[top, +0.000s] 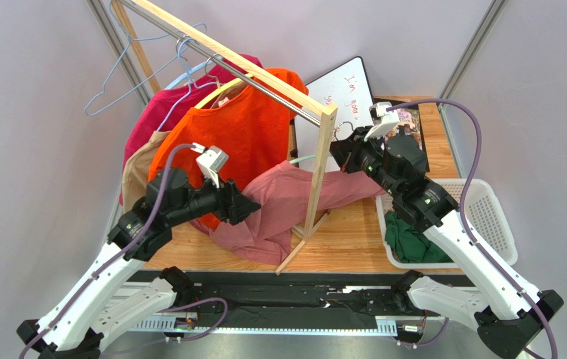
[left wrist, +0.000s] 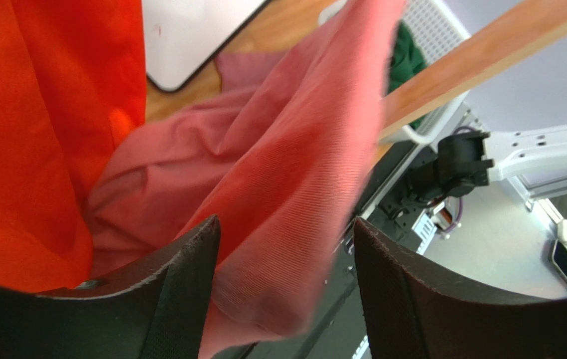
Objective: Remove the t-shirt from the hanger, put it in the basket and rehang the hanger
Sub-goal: Remove the tshirt from the hanger
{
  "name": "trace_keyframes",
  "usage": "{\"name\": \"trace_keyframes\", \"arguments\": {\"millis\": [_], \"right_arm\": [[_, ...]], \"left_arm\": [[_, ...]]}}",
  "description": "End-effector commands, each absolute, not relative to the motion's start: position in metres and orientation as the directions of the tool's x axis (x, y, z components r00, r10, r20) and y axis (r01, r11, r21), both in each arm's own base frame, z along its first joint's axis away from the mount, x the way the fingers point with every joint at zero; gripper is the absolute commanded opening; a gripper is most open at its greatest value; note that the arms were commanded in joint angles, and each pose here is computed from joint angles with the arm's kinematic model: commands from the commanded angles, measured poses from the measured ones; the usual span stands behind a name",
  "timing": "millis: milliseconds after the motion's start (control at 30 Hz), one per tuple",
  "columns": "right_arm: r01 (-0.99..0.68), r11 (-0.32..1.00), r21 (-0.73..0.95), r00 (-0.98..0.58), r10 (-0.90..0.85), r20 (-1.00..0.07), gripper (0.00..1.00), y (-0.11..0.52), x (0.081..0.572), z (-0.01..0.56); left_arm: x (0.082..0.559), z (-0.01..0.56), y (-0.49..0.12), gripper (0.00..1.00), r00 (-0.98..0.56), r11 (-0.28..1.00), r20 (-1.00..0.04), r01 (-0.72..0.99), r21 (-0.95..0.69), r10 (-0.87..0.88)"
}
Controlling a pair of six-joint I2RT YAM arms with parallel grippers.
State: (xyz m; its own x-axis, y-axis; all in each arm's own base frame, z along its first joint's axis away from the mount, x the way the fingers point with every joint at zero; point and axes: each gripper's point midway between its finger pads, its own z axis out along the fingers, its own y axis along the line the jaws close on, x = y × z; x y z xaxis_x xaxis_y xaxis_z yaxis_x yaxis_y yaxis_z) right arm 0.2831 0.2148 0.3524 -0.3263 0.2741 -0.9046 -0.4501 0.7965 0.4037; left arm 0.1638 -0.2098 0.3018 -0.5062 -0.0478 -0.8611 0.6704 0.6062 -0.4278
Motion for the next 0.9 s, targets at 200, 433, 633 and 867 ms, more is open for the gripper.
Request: {"name": "trace_keyframes", "arguments": {"millis": [200,433,633,867], "right_arm": [[-0.455,0.783,0.424,-0.222,0.361,-0.906,0.00,0.202,0.280,0.395],[-0.306,0.840,0.447,-0.199,0.403,-0.893,0.00,0.177,0.292,0.383],[-0.220,0.852,0.475,-0.175,0.445,-0.878,0.00,0.161,0.295,0.375],[-0.056,0.827,0.559,-0.113,0.551,-0.827,0.00,0.120,0.293,0.368]], "left_arm": [[0.165,0.304,-0.215,0.00,-0.507,0.593,-0.862,0.687,-0.420,-0.023],[0.174,0.329,-0.180,0.00,-0.417,0.715,-0.902,0.596,-0.367,-0.115],[0.172,0.347,-0.156,0.00,-0.334,0.759,-0.922,0.543,-0.359,-0.197],[0.173,0.335,-0.152,0.00,-0.356,0.777,-0.915,0.516,-0.360,-0.188]]}}
